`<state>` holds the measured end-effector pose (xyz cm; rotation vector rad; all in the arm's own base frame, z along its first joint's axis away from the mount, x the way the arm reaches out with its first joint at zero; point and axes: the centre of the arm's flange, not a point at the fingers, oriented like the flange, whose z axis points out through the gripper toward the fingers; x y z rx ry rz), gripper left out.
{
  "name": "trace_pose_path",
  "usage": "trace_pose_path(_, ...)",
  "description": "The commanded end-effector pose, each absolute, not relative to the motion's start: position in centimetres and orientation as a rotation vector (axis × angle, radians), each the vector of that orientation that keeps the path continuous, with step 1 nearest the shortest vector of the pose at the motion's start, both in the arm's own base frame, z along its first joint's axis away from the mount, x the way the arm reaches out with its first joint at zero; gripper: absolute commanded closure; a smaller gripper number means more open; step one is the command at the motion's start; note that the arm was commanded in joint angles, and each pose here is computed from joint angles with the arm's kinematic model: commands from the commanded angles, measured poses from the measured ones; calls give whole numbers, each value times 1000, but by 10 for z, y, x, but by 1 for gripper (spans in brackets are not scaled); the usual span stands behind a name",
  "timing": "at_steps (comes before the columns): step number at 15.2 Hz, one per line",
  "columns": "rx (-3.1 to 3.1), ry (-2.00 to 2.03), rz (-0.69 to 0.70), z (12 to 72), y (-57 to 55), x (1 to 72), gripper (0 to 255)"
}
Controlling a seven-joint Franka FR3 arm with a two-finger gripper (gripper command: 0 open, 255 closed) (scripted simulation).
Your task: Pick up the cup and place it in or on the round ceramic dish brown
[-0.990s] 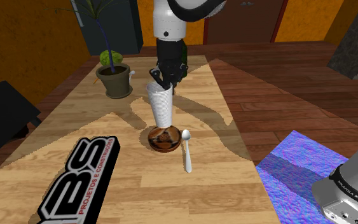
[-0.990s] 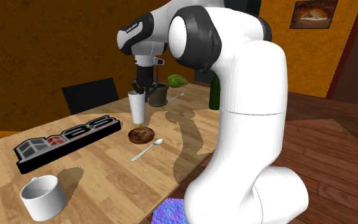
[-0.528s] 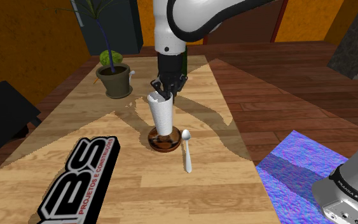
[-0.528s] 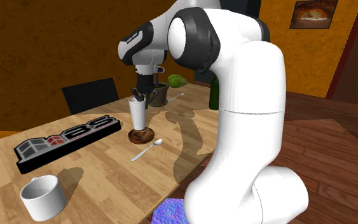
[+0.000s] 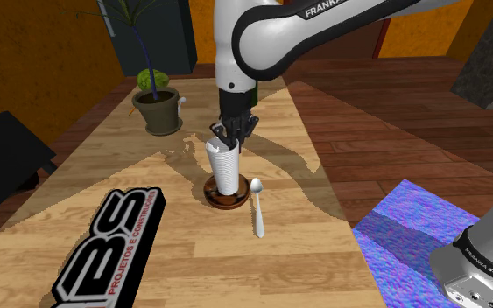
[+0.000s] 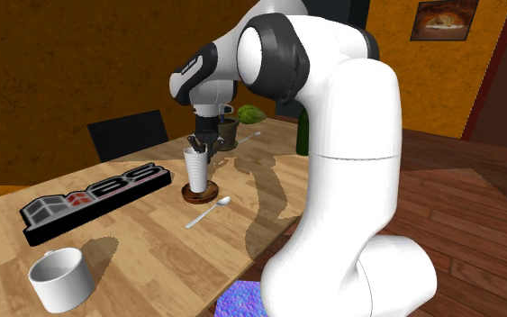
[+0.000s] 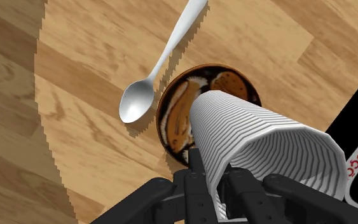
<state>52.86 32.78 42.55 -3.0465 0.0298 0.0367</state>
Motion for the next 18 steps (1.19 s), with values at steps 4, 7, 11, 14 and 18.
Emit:
trace_pose_path(4,-3046,30,36,425,328,529,255)
trace_pose_path(7,-3046,30,36,425,328,529,0)
trace_pose_path(11,-3046,30,36,425,328,529,0)
trace_pose_path(14,-3046,30,36,464,324,530,0)
trace_pose_path(18,-3046,30,36,475,323,530,0)
